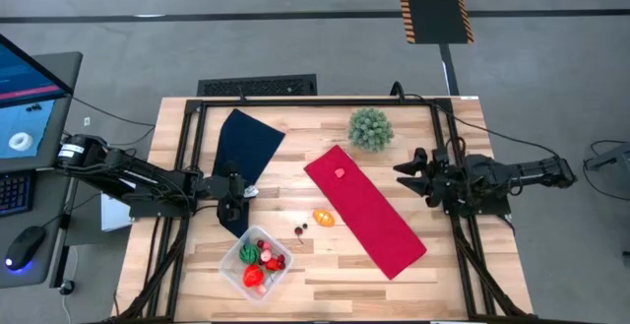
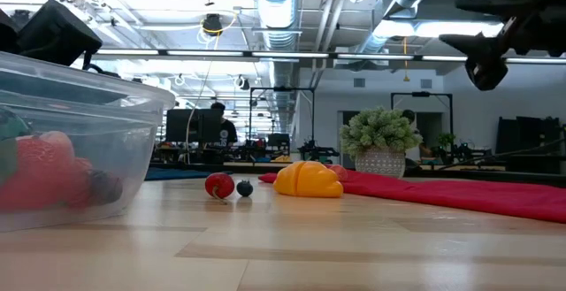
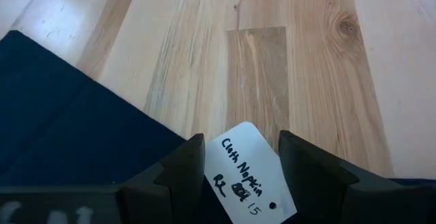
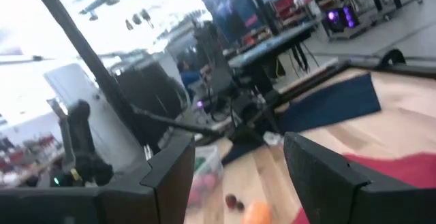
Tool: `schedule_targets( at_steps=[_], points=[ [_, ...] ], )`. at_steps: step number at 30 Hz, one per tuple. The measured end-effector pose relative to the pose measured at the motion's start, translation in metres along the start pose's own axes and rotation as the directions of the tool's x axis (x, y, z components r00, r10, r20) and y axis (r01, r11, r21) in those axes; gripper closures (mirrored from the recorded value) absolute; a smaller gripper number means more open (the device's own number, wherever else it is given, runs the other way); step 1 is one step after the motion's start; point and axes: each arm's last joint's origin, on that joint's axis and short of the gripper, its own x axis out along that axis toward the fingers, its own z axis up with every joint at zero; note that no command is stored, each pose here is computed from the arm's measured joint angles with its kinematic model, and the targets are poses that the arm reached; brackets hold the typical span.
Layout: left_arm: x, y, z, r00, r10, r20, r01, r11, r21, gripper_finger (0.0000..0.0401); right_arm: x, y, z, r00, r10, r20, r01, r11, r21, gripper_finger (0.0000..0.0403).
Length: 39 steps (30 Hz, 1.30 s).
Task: Pick and placing Produce into tupperware
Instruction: Put the croissant into the transparent bin
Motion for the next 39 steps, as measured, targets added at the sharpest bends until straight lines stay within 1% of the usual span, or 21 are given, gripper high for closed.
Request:
schedule_targets(
  at_steps=[3,5,8,13,17,21,23,25,27,31,33,37,39],
  points=[
    [0.0,0.0,0.0,1.0,0.0,0.0,0.0,1.0,0.0,0.022,0.005,0.004,0.003,0.999,-0.002,-0.04,0.002,1.0,-0.005,0.0154],
    [0.0,0.0,0.0,1.0,0.0,0.0,0.0,1.0,0.0,0.022,0.011,0.007,0.003,0.996,-0.013,-0.088,0.012,1.0,-0.013,0.0154],
    [0.0,0.0,0.0,1.0,0.0,0.0,0.0,1.0,0.0,0.022,0.022,0.013,0.005,0.987,-0.041,-0.156,0.034,0.998,-0.048,0.0154],
    [0.0,0.0,0.0,1.0,0.0,-0.001,0.0,1.0,0.0,0.0221,0.05,0.027,0.01,0.96,-0.117,-0.254,0.091,0.989,-0.113,0.0154],
    [0.0,0.0,0.0,1.0,0.0,-0.001,0.0,1.0,-0.008,0.0221,0.073,0.034,0.015,0.944,-0.154,-0.292,0.098,0.975,-0.198,0.0154],
    [0.0,0.0,0.0,1.0,0.0,-0.001,-0.001,1.0,-0.009,0.0221,0.096,0.043,0.018,0.931,-0.165,-0.325,0.101,0.973,-0.205,0.0154],
    [0.0,0.0,0.0,1.0,0.001,-0.001,-0.001,1.0,-0.009,0.0221,0.106,0.046,0.016,0.915,-0.174,-0.364,0.097,0.97,-0.222,0.0154],
    [0.0,0.0,0.0,1.0,0.001,-0.001,-0.001,1.0,-0.009,0.0221,0.115,0.048,0.013,0.888,-0.188,-0.42,0.102,0.97,-0.219,0.0154],
    [0.0,0.0,0.0,1.0,0.001,-0.001,-0.001,1.0,-0.009,0.0221,0.124,0.048,0.01,0.851,-0.197,-0.487,0.112,0.974,-0.199,0.0154],
    [0.0,0.0,0.0,1.0,0.001,-0.001,-0.001,1.0,-0.009,0.0221,0.137,0.046,-0.002,0.755,-0.195,-0.627,0.143,0.981,-0.133,0.0154],
    [0.0,0.0,0.0,1.0,0.0,-0.001,0.0,1.0,-0.009,0.0221,0.143,0.047,-0.008,0.711,-0.198,-0.675,0.166,0.98,-0.113,0.0153],
    [0.0,0.0,0.0,1.0,0.001,-0.001,-0.001,1.0,-0.009,0.0221,0.154,0.05,-0.019,0.61,-0.25,-0.752,0.197,0.967,-0.163,0.0153],
    [0.0,0.0,0.0,1.0,0.001,-0.001,-0.001,1.0,-0.01,0.0221,0.162,0.051,-0.021,0.578,-0.269,-0.77,0.203,0.962,-0.184,0.0153]
  ],
)
